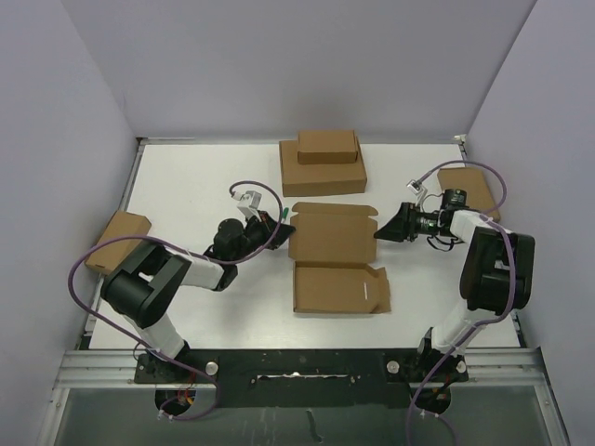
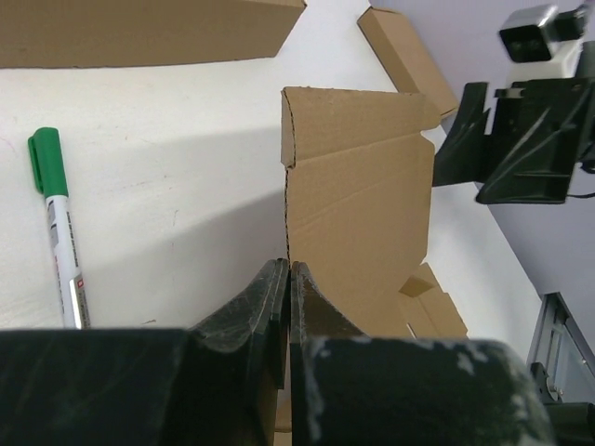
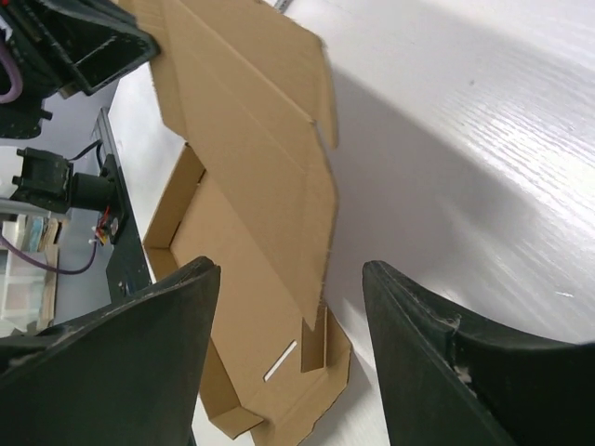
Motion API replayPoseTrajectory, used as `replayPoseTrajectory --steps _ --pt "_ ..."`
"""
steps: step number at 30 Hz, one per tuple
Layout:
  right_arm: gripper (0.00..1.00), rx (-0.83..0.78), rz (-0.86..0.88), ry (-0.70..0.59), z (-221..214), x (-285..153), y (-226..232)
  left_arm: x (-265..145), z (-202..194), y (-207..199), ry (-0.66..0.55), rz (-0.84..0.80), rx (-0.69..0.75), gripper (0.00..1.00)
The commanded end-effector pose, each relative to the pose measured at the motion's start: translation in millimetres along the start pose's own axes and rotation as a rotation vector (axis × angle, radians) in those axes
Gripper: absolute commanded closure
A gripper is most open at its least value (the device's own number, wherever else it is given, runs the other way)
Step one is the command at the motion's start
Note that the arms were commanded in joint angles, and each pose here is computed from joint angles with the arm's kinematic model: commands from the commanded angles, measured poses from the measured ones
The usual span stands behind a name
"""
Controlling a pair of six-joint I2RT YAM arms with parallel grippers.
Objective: Fold the paper box
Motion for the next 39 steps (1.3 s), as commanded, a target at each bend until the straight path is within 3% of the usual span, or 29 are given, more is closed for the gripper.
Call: replayPoseTrajectory --steps 1,6,18,22,28,33,35,39 --pt "0.37 0.003 0.016 0.002 -1 11 -11 -4 25 -36 -0.111 -0.124 0.057 1.0" --pt "0.45 -0.015 0.063 0.043 -6 28 -5 -4 23 -36 -0.117 -0.124 0.056 1.0" --pt "0.94 -0.063 0.134 0.033 0 32 4 -5 22 -37 -0.096 -0.132 0.063 1.0" --pt "1.0 -0.117 0.141 0.028 5 29 10 -16 28 -35 -0.068 -0.111 0.074 0.77" --pt "1.0 -0.19 0.151 0.032 12 24 18 -55 54 -43 0.08 -0.023 0.145 0.56" --pt "1.0 -0.287 0.163 0.041 23 23 33 -86 86 -82 0.149 -0.007 0.423 0.14" --pt "1.0 -0.329 0.167 0.044 28 23 39 -88 98 -101 0.201 -0.039 0.476 0.1" --pt "1.0 -0.41 0.174 0.055 35 24 52 -77 113 -140 0.348 -0.152 0.505 0.11"
Point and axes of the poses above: each gripper's point midway between its finger pads, its own x axis out along the fingers, its own y axis along the line the jaws close on, z = x × y, the point moved 5 cm from there along -x, back along the fingers, and after that the axes turned 15 degrees about -x, right-handed, at the moved point
